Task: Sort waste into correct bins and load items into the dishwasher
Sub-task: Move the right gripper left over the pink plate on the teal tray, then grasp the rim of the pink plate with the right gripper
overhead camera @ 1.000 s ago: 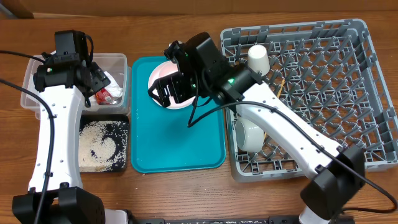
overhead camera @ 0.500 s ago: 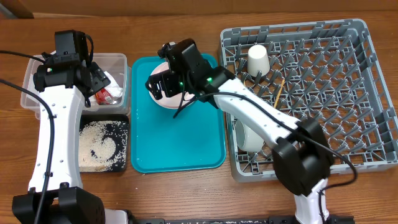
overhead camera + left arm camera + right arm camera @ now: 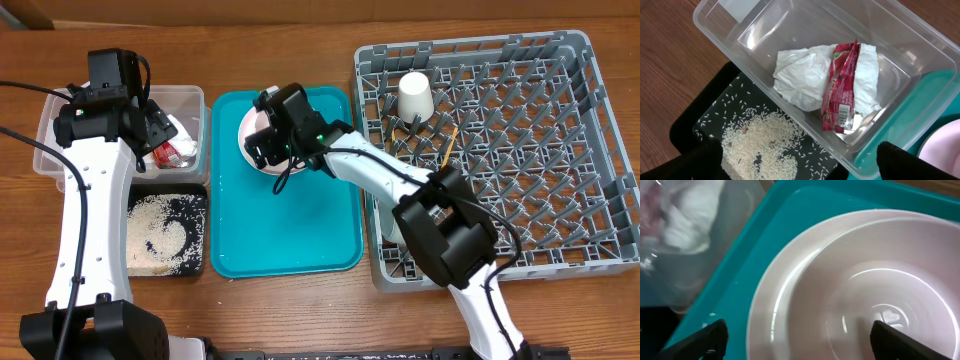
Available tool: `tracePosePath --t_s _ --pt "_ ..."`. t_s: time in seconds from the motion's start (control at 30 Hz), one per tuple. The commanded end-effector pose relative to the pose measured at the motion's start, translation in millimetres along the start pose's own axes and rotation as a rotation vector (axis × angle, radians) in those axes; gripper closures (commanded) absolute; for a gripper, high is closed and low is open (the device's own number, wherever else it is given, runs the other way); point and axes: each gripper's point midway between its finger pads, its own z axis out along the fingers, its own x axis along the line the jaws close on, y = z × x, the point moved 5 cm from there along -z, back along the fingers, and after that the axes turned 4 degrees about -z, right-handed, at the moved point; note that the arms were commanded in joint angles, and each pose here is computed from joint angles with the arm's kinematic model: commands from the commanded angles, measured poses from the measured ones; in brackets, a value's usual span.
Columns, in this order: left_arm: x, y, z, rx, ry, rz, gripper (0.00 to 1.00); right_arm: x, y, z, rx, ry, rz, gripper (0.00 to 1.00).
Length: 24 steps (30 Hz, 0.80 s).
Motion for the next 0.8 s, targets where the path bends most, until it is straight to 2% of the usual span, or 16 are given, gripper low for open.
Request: tracePosePath --t_s 0.0,0.13,0.23,0.33,0.77 --pt "0 7 -10 -0.027 -0.024 -0.031 0.0 -1 -3 5 0.003 -0.015 -0.031 0.15" --pt "0 7 -10 -0.027 -0.024 -0.031 0.0 -1 -4 5 0.007 -0.015 -0.03 0.32" --pt "0 7 -10 -0.027 -0.024 -0.031 0.0 -1 -7 5 0.023 -0.017 -0.027 0.48" --pt "0 7 -10 -0.027 -0.024 -0.031 0.0 -1 -8 4 0.032 -0.018 -0.025 0.57" --pt "1 7 -10 -0.028 -0.024 -0.032 0.0 4 3 -16 0.034 -0.018 -0.025 0.56"
